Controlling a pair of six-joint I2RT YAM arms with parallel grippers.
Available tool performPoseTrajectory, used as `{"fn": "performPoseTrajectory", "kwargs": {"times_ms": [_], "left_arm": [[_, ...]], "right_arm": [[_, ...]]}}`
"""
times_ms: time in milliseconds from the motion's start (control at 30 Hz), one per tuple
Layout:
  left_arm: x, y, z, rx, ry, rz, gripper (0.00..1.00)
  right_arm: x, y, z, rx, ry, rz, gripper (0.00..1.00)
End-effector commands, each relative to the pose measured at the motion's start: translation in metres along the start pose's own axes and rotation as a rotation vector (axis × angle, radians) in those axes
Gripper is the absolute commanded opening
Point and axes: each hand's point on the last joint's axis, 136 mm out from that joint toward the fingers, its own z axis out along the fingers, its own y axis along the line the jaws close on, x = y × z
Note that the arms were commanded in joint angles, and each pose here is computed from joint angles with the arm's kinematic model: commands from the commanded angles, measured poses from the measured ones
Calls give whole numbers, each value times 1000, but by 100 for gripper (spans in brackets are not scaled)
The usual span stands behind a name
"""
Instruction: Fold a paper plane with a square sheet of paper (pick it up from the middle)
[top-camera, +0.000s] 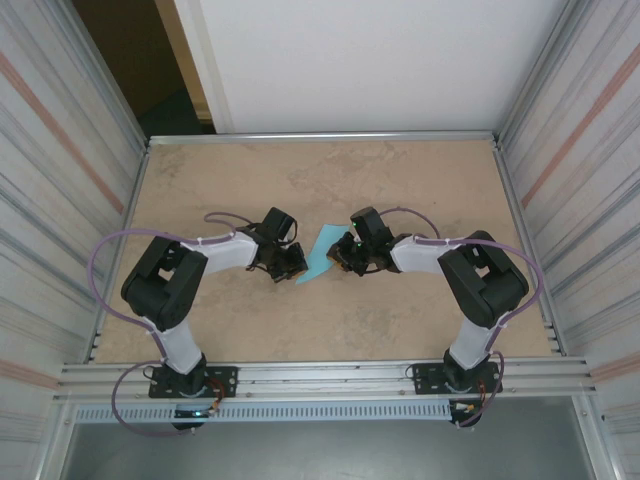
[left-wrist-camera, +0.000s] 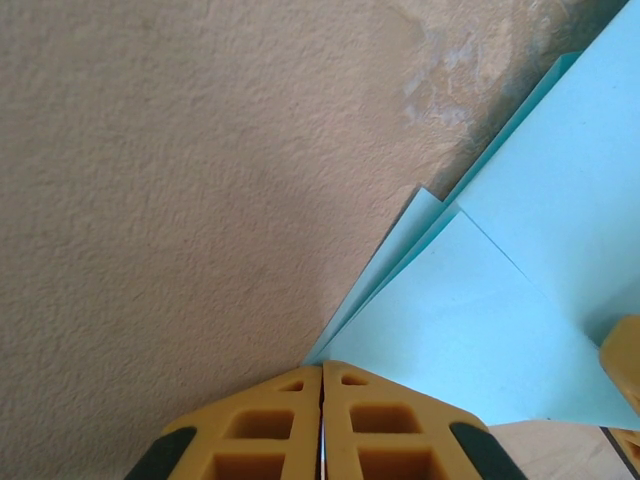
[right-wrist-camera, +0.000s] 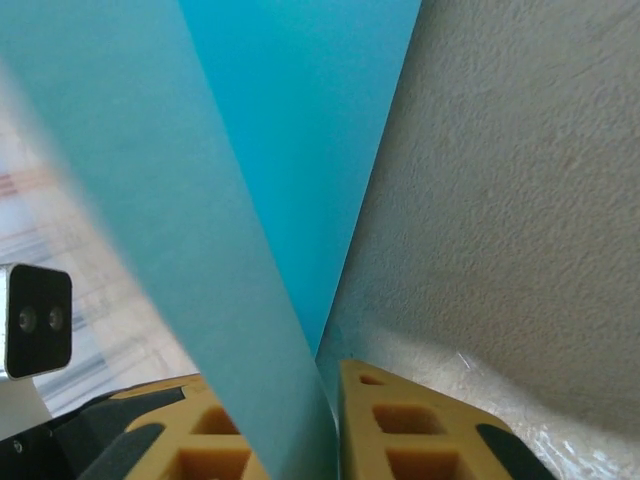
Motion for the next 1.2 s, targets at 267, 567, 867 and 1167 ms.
{"fn": "performPoseTrajectory", "kwargs": {"times_ms": [267,567,867,1167], "left_arm": [[-11,-25,-41,114,-120,185,27],[4,-73,-46,167,-231,787,59],[8,-96,-21,158,-293,1137,62],[11,-103,4,83,-350,1385,49]], "right_arm": [[-5,8,-14,23,-20,-35,0],[-23,10,-38,18,-39,35,0],[-38,13,-51,0,-15,67,0],[-41,14,-54,-9,5,81,0]]}}
